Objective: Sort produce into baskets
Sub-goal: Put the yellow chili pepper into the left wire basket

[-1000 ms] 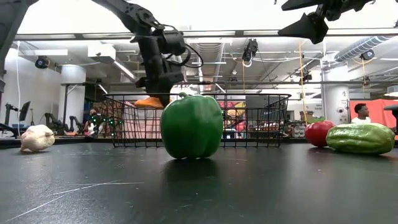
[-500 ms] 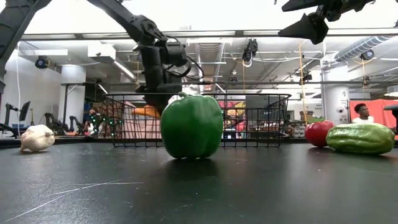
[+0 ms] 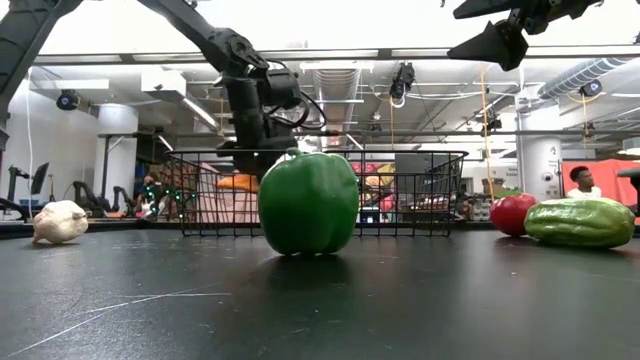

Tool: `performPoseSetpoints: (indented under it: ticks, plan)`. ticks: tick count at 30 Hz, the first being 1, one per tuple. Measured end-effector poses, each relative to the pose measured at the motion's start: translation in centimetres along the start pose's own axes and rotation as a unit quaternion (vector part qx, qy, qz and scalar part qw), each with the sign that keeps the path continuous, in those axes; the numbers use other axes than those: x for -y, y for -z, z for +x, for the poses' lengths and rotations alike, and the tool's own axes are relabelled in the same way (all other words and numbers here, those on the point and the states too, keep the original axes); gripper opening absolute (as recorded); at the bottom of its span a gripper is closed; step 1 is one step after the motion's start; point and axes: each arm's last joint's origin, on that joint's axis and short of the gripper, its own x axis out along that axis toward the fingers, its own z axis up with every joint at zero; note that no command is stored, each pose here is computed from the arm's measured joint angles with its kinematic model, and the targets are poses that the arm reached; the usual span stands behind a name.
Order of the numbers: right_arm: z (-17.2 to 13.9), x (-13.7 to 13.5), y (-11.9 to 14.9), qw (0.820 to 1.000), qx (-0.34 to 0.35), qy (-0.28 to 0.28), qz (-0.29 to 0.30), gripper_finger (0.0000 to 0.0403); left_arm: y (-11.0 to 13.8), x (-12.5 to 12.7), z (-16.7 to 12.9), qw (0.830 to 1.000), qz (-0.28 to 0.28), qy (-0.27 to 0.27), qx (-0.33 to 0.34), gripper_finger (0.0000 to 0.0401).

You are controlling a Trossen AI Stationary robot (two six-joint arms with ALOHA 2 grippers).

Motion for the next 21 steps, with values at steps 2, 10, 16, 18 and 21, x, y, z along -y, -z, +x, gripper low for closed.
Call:
performPoseSetpoints:
  ticks: [2,10,16,18,21]
  plan:
    - [0.00,0.00,0.00,1.000,0.000,0.000,-0.001,0.0359,0.17,0.00,0.19,1.000,-0.023,-0.002,-0.002,0.0121]
    - [0.00,0.00,0.00,1.000,0.000,0.000,-0.005,0.0359,0.58,0.16,0.63,0.999,-0.052,-0.004,-0.002,0.0121]
    - [0.00,-0.01,0.01,1.000,0.000,0.000,-0.006,0.0359,0.60,0.38,0.59,0.997,-0.082,-0.002,-0.001,0.0121]
    - [0.00,0.00,0.00,1.000,0.000,0.000,-0.008,0.0359,0.55,0.51,0.57,0.996,-0.091,-0.001,0.003,0.0121]
    - [0.00,0.01,0.00,1.000,0.000,0.001,-0.011,0.0359,0.40,0.59,0.56,0.995,-0.094,0.002,0.011,0.0121]
